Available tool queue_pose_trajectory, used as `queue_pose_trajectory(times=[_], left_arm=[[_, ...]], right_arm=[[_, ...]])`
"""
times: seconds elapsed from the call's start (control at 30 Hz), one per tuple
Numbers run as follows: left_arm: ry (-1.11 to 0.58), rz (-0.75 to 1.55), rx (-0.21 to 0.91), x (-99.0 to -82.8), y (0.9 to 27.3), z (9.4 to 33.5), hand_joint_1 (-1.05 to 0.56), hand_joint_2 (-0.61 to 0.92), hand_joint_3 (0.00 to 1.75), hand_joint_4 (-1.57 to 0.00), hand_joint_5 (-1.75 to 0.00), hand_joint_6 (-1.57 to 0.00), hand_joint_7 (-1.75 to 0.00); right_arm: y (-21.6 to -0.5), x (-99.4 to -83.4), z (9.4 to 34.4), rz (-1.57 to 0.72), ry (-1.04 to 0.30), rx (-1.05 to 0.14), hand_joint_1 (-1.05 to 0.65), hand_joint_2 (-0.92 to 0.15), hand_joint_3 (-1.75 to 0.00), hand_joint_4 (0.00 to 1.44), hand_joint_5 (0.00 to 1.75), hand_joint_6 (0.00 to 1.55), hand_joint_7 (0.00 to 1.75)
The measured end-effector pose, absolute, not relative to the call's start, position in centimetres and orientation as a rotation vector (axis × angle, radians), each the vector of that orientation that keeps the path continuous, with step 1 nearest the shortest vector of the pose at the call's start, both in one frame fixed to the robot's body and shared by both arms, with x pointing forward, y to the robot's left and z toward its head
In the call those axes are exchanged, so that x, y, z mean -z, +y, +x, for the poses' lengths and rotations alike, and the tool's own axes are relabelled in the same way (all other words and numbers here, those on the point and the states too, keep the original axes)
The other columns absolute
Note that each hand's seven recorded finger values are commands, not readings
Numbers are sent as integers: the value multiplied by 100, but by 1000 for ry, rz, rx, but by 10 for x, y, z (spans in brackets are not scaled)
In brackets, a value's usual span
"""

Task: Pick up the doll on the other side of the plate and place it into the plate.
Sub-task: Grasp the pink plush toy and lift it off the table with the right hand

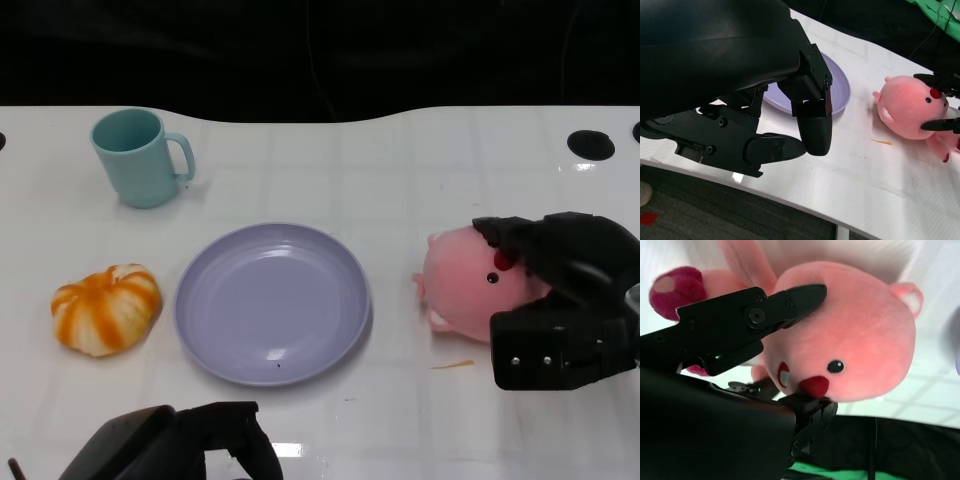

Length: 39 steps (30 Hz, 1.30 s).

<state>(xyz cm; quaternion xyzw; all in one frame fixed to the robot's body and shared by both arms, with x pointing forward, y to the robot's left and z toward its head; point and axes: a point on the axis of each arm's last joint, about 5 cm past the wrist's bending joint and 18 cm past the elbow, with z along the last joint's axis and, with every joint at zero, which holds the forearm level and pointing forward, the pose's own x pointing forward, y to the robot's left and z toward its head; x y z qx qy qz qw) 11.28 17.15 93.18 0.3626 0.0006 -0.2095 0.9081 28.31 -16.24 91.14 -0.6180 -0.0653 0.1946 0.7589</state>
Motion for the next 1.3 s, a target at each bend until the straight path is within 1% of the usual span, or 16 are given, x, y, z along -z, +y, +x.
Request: queue_pose_trajectory(times=[0.03,0.07,0.17,0.27,0.3,0.33,0.37,0.4,0.43,0.5,0.6,0.77,0.8,0.9,1.13,1.3], left_arm=[[3,748,432,-932,172,113,-30,92,42,-61,-168,-68,-104],[4,748,432,-932,172,112,-30,92,42,-61,-168,-68,-104],[2,747,430,-933,172,111,-29,92,42,-61,-168,-68,-103],[-2,747,428,-934,171,109,-29,92,42,-62,-168,-69,-103],[-3,748,428,-935,171,109,-29,92,42,-62,-168,-69,-103],[-4,749,427,-935,172,109,-29,92,42,-62,-168,-69,-103],[-5,749,425,-935,172,109,-28,92,42,-62,-168,-69,-103],[-5,750,423,-935,172,109,-28,92,41,-62,-168,-69,-103],[-4,751,423,-936,173,109,-28,92,41,-62,-167,-69,-103],[-5,753,422,-936,173,109,-29,92,41,-62,-167,-69,-102],[-5,754,421,-936,173,109,-28,92,42,-63,-167,-69,-102],[-6,754,420,-936,173,110,-28,92,40,-63,-168,-70,-102],[-8,755,420,-936,173,110,-29,92,40,-63,-167,-70,-102],[-12,763,419,-937,172,112,-29,92,40,-63,-166,-70,-102],[-11,768,425,-937,170,113,-28,92,40,-63,-166,-70,-101],[-18,766,434,-937,167,113,-27,92,39,-64,-166,-71,-101]], right_arm=[[-163,-911,283,-1336,-149,-414,-45,-85,0,91,37,86,10],[-163,-910,283,-1319,-157,-405,-36,-87,0,86,64,93,10],[-163,-908,282,-1238,-169,-380,-23,-89,-1,76,118,104,10],[-163,-908,281,-1198,-174,-374,-14,-92,-6,80,144,116,14],[-162,-908,281,-1197,-177,-374,-12,-92,-9,83,148,121,17],[-162,-908,281,-1197,-179,-375,-11,-84,-30,86,152,125,23],[-162,-909,281,-1196,-183,-377,-10,-70,-59,88,154,126,29],[-162,-909,281,-1197,-191,-378,-12,-56,-84,88,166,118,61],[-161,-909,281,-1203,-204,-377,-14,-52,-93,88,170,103,98],[-159,-909,281,-1217,-222,-373,-16,-49,-103,88,174,82,146],[-157,-909,282,-1226,-226,-373,-18,-48,-107,87,175,74,162],[-156,-909,281,-1234,-255,-352,-18,-44,-111,90,175,71,173],[-155,-908,281,-1233,-268,-341,-17,-41,-117,93,175,72,174],[-155,-907,281,-1217,-308,-305,-17,-37,-127,96,175,72,175],[-157,-906,280,-1139,-385,-233,-14,-33,-134,99,175,76,175],[-159,-909,278,-1059,-421,-196,-9,-27,-142,99,175,76,174]])
